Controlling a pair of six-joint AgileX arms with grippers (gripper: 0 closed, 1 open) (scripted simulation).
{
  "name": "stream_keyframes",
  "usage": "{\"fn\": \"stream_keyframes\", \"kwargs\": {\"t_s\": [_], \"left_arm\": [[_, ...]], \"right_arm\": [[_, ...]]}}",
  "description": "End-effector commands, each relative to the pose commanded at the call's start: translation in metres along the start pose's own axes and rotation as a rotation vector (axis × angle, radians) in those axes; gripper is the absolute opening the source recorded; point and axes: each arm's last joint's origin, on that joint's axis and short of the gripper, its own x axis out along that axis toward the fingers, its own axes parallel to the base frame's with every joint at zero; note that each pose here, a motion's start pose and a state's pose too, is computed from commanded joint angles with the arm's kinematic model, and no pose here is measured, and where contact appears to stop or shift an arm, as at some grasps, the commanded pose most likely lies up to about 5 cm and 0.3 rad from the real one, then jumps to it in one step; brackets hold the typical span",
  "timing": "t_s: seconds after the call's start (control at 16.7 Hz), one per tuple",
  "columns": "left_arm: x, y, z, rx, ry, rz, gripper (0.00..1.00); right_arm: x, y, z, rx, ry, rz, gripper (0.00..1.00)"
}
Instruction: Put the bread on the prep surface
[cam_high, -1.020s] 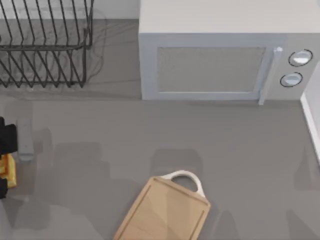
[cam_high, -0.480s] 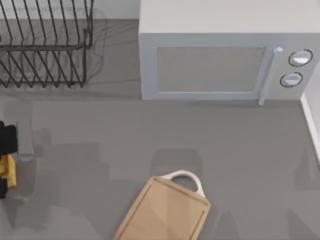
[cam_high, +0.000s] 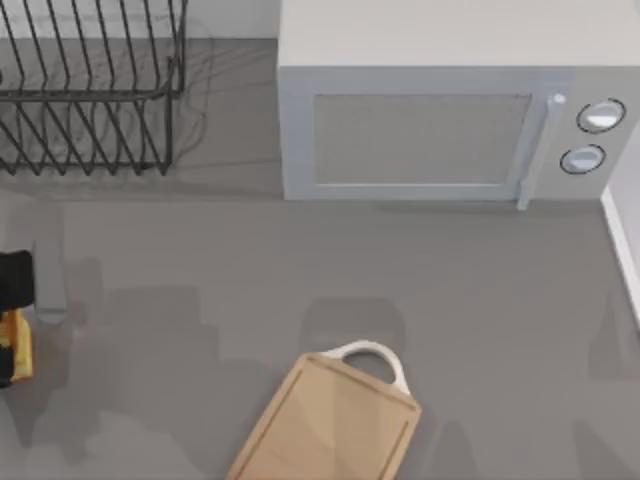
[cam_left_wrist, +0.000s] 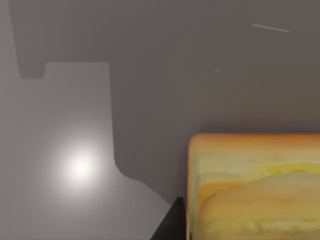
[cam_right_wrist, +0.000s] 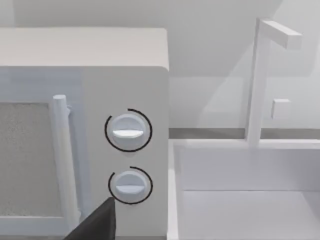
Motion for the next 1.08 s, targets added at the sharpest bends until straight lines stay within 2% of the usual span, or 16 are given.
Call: {"fn": "stream_keyframes", "kwargs": {"t_s": [0.54,0.72,0.9,1.08], "left_arm": [[-0.01,0.0,0.001,-0.004,-0.003,0.005,0.0],[-0.034,0.004,0.002,0.002,-0.003,0.005,0.0],[-0.068,0.002,0.001,0.0,0.002,-0.024,0.0],[-0.098,-0.001,0.001,-0.004,-0.001,-0.009,0.0]], "right_arm": [[0.0,0.0,0.0,0.0,0.0,0.0,1.0],[0.0,0.0,0.0,0.0,0.0,0.0,1.0],[0.0,0.0,0.0,0.0,0.0,0.0,1.0],[0.0,0.0,0.0,0.0,0.0,0.0,1.0]]}}
